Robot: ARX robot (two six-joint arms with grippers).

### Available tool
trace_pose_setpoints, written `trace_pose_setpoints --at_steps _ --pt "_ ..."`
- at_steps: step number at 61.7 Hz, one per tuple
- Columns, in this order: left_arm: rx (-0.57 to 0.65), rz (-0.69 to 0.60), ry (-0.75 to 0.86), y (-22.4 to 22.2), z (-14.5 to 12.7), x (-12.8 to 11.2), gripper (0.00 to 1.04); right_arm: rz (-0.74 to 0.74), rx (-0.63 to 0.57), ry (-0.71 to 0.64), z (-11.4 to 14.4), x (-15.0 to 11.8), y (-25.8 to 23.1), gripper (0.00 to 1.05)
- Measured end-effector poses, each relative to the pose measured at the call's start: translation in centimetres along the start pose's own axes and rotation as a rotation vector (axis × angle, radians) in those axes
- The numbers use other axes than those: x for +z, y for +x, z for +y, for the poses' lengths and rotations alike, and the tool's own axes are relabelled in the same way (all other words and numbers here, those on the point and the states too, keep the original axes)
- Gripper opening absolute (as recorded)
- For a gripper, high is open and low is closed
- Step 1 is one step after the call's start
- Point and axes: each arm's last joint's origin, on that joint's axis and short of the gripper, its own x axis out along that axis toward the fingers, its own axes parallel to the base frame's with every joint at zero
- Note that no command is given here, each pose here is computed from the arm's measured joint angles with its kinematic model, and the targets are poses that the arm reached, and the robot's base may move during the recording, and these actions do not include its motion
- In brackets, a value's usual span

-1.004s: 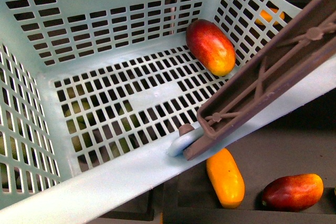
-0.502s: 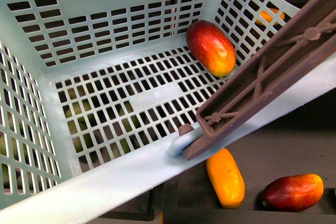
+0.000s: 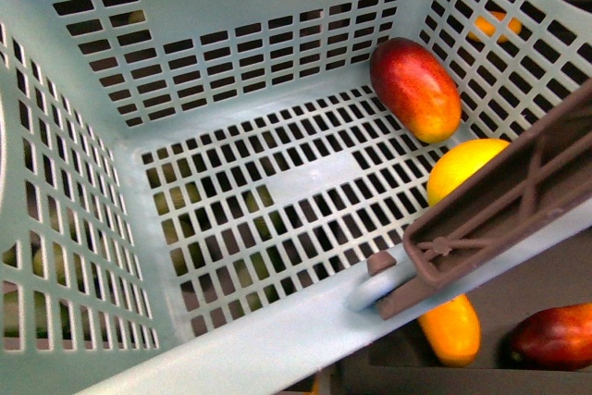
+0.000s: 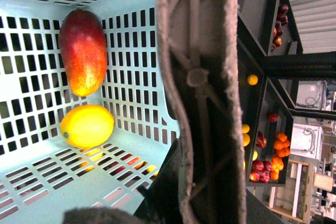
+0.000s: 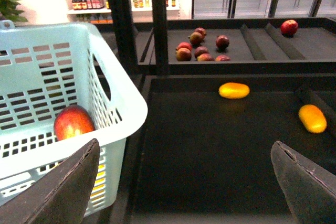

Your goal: Pick lemon and mango into basket

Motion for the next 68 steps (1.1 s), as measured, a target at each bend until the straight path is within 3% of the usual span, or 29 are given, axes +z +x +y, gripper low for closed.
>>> trace_pose_setpoints --at_steps 68 --pt "0.015 -0.053 0.0 -0.23 0.21 0.8 0.05 0.0 0.005 -0.001 0.0 0.0 -0.01 0.96"
